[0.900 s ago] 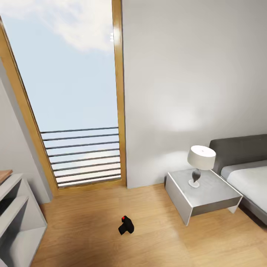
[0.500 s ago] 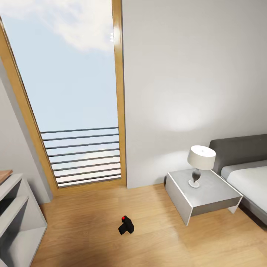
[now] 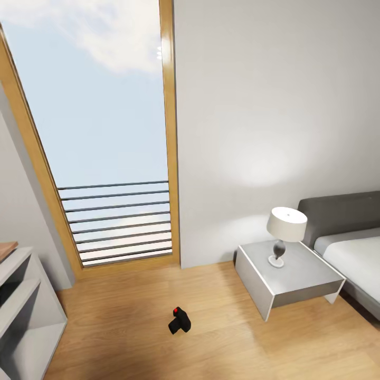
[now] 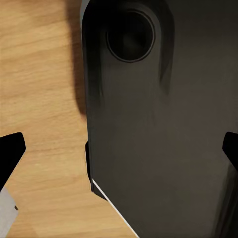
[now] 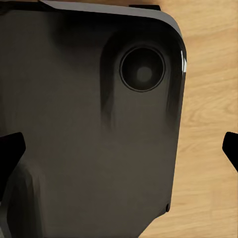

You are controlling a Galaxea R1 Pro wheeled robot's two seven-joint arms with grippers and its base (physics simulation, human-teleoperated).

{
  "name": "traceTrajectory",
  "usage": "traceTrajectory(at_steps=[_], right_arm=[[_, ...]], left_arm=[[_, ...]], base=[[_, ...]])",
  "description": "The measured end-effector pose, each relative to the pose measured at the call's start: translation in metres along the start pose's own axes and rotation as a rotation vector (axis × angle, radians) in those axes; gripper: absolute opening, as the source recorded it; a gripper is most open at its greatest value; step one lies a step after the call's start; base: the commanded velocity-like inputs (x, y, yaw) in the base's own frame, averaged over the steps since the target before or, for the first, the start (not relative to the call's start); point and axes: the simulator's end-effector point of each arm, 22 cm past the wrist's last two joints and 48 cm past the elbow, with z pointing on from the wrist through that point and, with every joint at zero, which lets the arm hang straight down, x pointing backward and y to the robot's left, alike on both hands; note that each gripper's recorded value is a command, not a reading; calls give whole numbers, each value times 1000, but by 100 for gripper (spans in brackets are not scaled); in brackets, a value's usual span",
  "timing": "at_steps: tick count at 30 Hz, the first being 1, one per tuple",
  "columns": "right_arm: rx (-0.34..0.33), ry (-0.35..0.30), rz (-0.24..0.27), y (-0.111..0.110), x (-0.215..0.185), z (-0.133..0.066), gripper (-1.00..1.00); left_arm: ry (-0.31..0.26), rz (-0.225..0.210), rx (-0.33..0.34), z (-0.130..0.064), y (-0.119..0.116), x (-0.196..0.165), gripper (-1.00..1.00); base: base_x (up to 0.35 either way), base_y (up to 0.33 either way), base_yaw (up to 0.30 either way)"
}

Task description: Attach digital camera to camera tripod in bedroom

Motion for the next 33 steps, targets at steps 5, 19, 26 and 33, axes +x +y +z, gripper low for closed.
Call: traceTrajectory(at_steps=[5, 19, 26, 33], right_arm=[[2, -16, 0, -1, -9, 0, 100], [11, -129, 0, -4, -73, -4, 100], [15, -237, 1, -7, -140, -16, 100], [19, -268, 0, -11, -223, -38, 100]], left_arm=[[-8, -3, -1, 0, 1, -5, 100], [-106, -9, 17, -3, -9, -65, 100], [-163, -36, 22, -9, -10, -117, 100], [-220, -78, 37, -24, -13, -194, 100]], base=[[0, -24, 0], [0, -231, 0], [0, -139, 0], [0, -36, 0]])
